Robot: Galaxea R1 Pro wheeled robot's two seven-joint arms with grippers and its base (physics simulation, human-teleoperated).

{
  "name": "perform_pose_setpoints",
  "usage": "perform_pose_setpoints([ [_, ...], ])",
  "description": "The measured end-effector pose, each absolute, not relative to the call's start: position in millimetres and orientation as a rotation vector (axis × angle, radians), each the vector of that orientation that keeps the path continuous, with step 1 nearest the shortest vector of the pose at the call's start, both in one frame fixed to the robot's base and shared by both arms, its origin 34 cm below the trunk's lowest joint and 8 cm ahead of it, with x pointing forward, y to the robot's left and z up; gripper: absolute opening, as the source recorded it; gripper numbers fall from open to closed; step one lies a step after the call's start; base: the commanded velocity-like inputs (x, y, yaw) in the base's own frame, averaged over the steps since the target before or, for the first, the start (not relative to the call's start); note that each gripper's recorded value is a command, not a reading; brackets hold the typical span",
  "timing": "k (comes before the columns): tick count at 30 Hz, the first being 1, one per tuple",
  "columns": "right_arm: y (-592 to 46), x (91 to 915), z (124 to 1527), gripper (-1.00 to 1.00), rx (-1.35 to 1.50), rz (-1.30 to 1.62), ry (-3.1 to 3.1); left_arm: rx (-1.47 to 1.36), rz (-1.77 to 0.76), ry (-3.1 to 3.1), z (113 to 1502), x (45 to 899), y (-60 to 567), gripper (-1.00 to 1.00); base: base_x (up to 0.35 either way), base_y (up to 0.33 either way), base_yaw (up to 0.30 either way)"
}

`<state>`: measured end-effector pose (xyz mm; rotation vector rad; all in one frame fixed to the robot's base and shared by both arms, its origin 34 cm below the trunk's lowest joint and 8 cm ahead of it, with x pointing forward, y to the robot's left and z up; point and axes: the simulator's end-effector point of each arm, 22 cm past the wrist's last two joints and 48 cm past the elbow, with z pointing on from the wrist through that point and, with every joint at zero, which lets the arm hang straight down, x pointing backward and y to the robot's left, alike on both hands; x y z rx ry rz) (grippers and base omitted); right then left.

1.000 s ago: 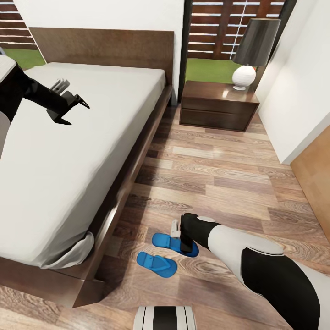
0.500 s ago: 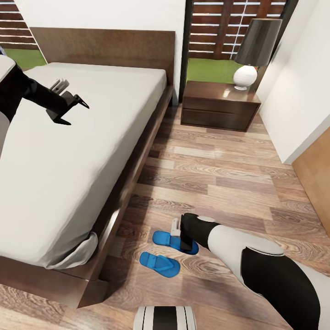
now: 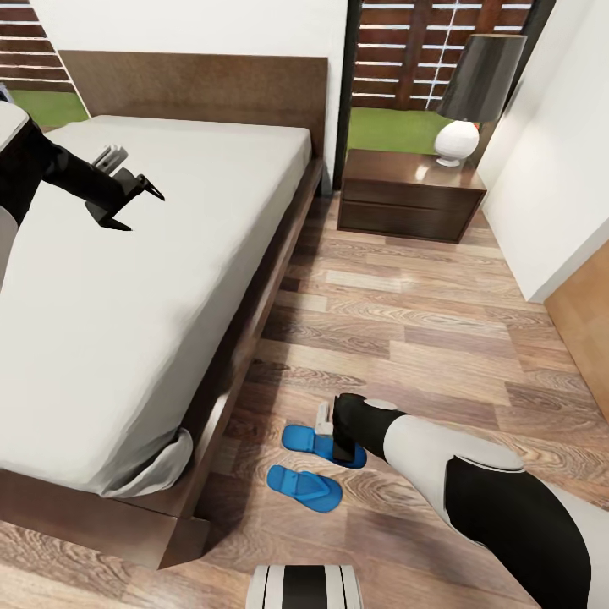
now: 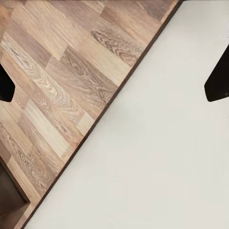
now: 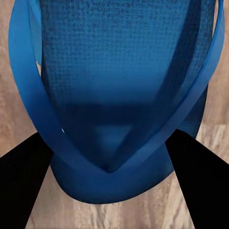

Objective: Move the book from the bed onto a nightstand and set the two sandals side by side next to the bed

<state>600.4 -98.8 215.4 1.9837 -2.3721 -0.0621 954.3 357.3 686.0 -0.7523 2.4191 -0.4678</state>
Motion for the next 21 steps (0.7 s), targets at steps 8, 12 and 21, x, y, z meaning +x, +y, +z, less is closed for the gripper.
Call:
perform_pose_setpoints([
  [8,-99,601,215,-1.00,1.984,-0.060,-2.374,-0.752,-0.467,2.419,686,954,357,1.00,0.000,0.029,0.000],
  [12,-100,602,215,-1.00,1.983,-0.055,-2.375,-0.752,-0.468,2.419,686,954,357,1.00,0.000,0.000,0.000],
  [21,-104,620,215,-1.00,2.013,0.050,-2.418,-0.734,-0.472,2.402,694,957,355,1.00,0.000,0.000,0.000],
])
